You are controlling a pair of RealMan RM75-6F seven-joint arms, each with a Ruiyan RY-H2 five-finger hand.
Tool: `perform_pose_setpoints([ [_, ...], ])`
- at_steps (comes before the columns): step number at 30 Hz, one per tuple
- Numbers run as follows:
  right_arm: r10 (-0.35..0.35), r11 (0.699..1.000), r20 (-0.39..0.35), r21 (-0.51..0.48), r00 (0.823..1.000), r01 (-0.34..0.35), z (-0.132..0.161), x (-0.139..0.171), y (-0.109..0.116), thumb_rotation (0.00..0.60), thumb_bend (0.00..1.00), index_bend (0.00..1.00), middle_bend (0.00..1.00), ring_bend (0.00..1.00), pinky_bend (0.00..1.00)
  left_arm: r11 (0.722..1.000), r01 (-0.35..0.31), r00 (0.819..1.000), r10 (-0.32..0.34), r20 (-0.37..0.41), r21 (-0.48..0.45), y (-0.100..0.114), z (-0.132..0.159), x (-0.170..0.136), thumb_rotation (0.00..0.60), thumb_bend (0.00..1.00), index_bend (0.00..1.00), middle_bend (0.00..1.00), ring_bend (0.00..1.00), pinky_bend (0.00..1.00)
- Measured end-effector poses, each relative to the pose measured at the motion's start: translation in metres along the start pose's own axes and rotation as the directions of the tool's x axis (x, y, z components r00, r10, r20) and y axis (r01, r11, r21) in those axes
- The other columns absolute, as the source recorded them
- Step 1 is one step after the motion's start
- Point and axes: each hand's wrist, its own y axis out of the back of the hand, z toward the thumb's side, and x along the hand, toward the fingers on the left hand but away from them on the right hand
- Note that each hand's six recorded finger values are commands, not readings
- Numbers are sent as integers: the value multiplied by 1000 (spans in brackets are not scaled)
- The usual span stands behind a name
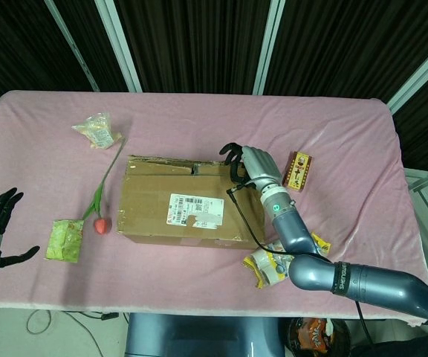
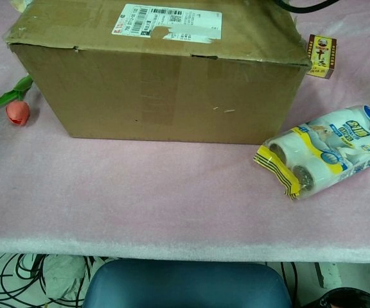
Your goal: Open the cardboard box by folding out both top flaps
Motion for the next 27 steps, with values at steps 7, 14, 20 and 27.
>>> perform_pose_setpoints([
  [7, 27, 1000, 15, 8, 1000, -27, -4, 4, -10, 600, 830, 325, 425, 389, 402, 1000, 4, 1000, -4, -3, -5, 0, 0, 0, 600, 103, 0, 0, 0, 0],
  [14, 44, 999, 26, -19, 999, -43, -7, 5, -17, 600, 830, 325, 476, 447, 438, 1000, 2, 1000, -2, -11, -13, 0, -2, 1, 600, 103, 0, 0, 0, 0],
  [20, 40, 999, 17, -29, 999, -40, -2, 6, -18, 600, 830, 325, 534, 501, 446, 1000, 3, 1000, -3, -15, -20, 1, -2, 1, 600, 103, 0, 0, 0, 0],
  [27, 41, 998, 5, -37, 999, -41, 4, 9, -19, 600, 830, 325, 536, 510, 446, 1000, 3, 1000, -3, -18, -27, 1, -3, 2, 600, 114, 0, 0, 0, 0],
])
